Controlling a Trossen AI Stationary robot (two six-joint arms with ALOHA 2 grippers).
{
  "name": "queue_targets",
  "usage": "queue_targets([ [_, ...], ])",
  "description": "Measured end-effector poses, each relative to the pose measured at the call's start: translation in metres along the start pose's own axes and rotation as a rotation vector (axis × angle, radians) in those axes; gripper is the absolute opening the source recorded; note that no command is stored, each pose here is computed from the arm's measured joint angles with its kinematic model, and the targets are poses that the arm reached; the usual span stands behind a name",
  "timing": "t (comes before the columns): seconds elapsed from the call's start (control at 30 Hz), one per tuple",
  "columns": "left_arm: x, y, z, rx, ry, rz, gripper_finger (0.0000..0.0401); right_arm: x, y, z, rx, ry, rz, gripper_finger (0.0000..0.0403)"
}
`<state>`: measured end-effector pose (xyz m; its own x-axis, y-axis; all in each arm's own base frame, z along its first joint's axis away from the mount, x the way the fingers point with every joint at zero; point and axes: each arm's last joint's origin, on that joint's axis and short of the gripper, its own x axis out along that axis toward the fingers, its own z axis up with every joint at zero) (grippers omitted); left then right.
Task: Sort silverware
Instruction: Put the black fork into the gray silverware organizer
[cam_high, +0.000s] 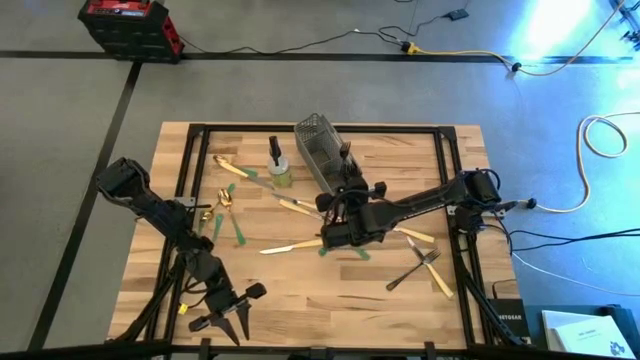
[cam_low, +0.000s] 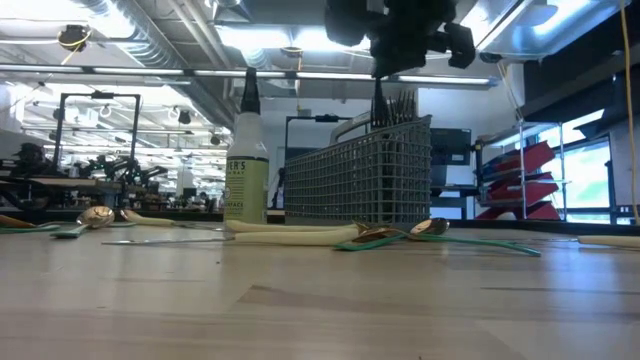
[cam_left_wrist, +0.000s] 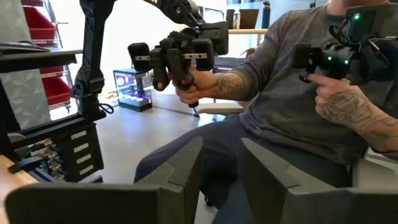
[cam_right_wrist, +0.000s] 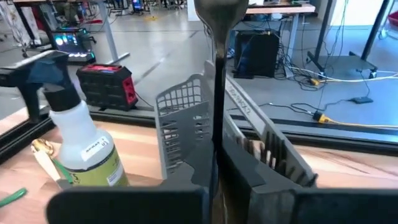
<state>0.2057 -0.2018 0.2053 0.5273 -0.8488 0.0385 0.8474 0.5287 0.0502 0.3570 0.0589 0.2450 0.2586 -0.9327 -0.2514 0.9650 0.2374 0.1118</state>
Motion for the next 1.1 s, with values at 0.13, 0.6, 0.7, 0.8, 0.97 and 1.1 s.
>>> queue_targets([
  [0.13,0.0,0.0,0.0,0.008,0.0,0.001,0.009,0.0,-0.003,-0.002,-0.016,0.026,-0.012,0.0],
  [0.6,0.0,0.0,-0.001,0.015,0.008,0.014,0.009,0.006,-0.01,-0.016,0.019,0.05,-0.046,0.0024],
  [0.7,0.0,0.0,-0.001,0.015,0.008,0.014,0.009,0.007,-0.012,-0.018,0.03,0.055,-0.051,0.0036],
  [0.8,0.0,0.0,-0.001,0.015,0.009,0.014,0.009,0.007,-0.014,-0.02,0.039,0.062,-0.054,0.0051],
  [0.97,0.0,0.0,-0.001,0.014,0.012,0.014,0.009,0.007,-0.014,-0.021,0.038,0.063,-0.055,0.0079],
  [1.1,0.0,0.0,-0.001,0.013,0.012,0.014,0.009,0.004,-0.015,-0.018,0.025,0.066,-0.054,0.0092],
])
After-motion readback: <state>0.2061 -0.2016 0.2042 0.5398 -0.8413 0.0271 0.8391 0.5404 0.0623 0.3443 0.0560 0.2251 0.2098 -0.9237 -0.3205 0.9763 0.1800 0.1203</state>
